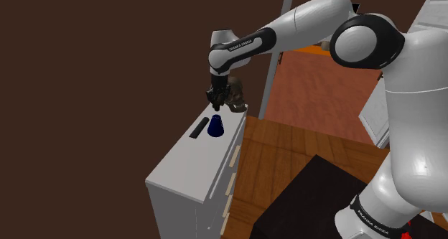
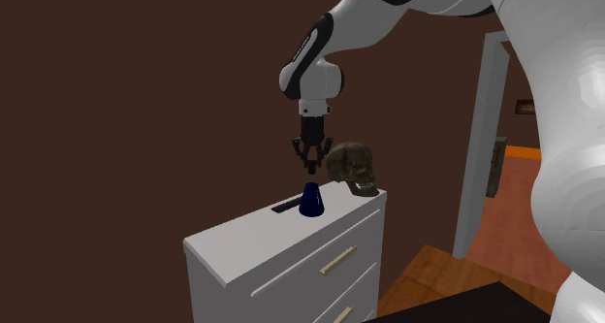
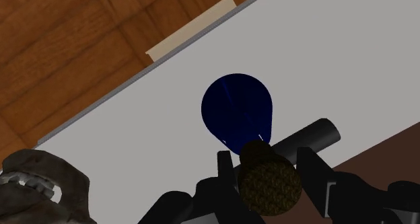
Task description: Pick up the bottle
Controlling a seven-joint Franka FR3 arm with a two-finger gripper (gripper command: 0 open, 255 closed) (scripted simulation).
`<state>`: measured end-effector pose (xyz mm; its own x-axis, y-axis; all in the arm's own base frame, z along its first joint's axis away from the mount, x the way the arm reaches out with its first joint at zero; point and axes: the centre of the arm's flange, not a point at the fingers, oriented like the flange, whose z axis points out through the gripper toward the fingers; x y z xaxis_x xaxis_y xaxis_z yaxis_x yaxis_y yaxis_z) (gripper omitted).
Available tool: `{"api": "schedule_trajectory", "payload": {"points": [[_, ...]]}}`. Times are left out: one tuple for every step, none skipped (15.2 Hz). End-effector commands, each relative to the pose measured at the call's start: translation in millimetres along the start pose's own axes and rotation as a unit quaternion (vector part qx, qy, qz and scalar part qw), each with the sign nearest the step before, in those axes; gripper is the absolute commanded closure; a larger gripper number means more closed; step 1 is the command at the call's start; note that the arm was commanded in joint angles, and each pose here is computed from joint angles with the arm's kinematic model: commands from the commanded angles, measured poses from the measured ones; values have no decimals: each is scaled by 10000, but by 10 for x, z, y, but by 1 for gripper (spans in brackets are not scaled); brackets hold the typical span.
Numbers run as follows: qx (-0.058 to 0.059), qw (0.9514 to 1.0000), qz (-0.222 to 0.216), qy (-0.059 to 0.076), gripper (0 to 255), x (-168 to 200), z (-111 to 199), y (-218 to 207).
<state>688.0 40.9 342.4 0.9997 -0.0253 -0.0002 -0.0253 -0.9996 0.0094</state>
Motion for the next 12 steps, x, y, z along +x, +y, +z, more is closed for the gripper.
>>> {"api": "schedule_trajectory", "payload": {"points": [[-1, 10000, 1, -4, 255, -1, 5, 1], [-1, 10000, 1, -4, 255, -2, 5, 2], [-1, 10000, 1, -4, 255, -1, 5, 2], [-1, 10000, 1, -4, 255, -2, 5, 1], [-1, 10000, 1, -4, 255, -2, 4, 0], [-1, 10000, 0, -4, 255, 5, 7, 0], [-1, 10000, 0, -4, 255, 5, -46, 1], [-1, 10000, 0, -4, 255, 4, -99, 1], [-1, 10000, 0, -4, 255, 4, -152, 2], [-1, 10000, 0, -4, 255, 4, -205, 3], [-1, 10000, 0, -4, 255, 4, -257, 3], [-1, 10000, 0, -4, 255, 4, -310, 3]]}}
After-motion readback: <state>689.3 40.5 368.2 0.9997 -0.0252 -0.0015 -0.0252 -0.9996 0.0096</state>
